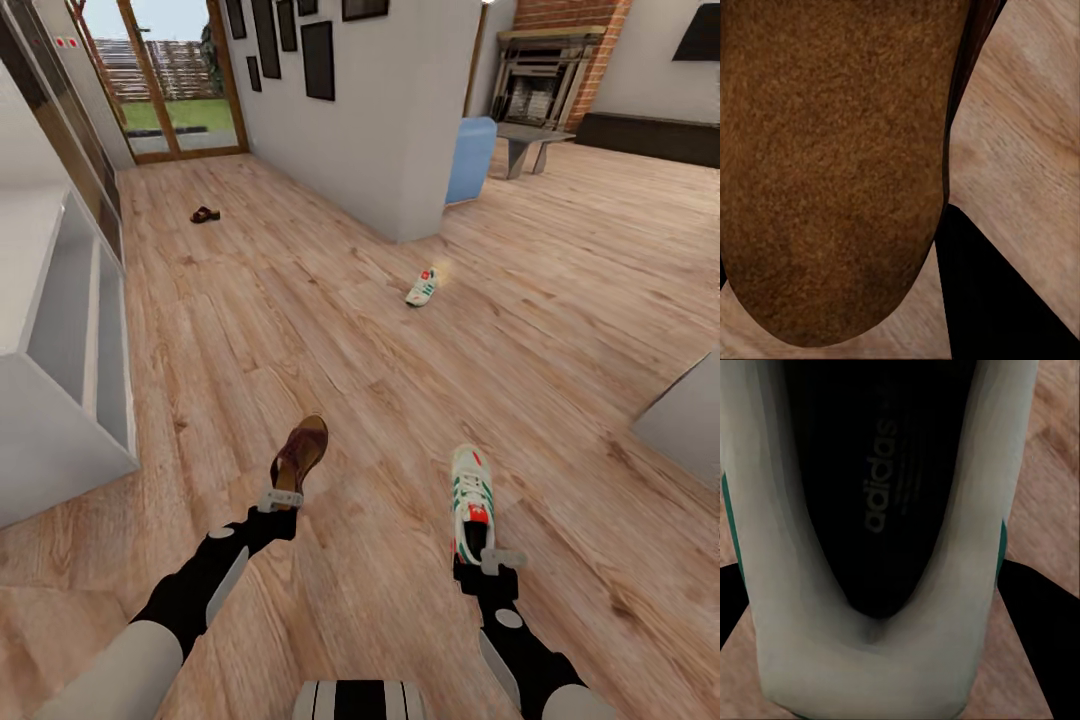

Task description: Pick up the two gym shoes and the two sandals from the corridor floor and place them onto the hallstand (shoe rack) in the corridor, making sure they are on the rack and not on the floor. Arrange them so the two gym shoes are next to each other and the two sandals are next to each other.

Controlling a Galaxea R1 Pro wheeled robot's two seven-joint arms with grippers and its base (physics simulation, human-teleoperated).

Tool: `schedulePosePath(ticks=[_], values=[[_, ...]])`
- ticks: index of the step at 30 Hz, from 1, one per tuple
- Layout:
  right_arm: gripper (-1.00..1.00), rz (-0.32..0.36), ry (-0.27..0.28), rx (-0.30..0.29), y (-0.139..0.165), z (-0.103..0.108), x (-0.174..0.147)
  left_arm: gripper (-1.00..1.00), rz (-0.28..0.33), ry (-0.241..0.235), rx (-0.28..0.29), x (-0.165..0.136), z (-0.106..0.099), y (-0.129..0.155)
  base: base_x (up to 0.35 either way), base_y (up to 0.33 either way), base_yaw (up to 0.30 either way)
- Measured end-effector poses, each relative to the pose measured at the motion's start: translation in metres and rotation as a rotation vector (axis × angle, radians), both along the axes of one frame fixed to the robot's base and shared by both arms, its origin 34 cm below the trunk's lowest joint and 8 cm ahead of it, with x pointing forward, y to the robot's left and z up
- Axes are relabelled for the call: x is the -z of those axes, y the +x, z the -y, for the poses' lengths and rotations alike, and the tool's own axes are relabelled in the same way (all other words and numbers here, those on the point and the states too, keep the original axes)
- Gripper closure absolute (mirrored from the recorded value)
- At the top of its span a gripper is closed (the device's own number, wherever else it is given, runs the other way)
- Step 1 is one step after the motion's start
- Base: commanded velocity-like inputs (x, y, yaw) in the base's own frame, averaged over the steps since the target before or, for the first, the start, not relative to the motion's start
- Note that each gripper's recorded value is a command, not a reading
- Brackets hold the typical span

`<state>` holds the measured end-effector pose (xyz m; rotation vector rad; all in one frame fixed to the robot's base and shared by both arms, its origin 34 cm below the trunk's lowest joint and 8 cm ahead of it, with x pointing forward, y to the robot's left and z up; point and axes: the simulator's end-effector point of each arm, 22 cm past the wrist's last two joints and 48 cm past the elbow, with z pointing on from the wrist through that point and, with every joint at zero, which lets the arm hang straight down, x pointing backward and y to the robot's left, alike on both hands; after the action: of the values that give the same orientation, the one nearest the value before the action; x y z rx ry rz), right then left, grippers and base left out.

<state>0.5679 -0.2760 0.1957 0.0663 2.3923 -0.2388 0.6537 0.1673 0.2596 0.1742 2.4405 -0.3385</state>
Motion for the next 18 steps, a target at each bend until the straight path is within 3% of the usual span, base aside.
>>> schedulePosePath(ticks=[9,13,18], values=[[1.00,0.041,-0.037,0.004,-0.026,0.027,-0.009,1.00,0.064,0.038,-0.047,-0.006,-0.017,-0.023,0.000,0.000,-0.069],[1.00,0.033,-0.046,0.007,-0.055,0.034,-0.004,1.00,0.075,0.074,-0.083,-0.005,-0.028,-0.037,0.000,0.000,-0.030],[1.00,0.086,-0.069,-0.059,-0.080,0.034,-0.013,1.00,0.092,0.121,-0.149,0.001,-0.046,-0.070,0.000,0.000,-0.005]])
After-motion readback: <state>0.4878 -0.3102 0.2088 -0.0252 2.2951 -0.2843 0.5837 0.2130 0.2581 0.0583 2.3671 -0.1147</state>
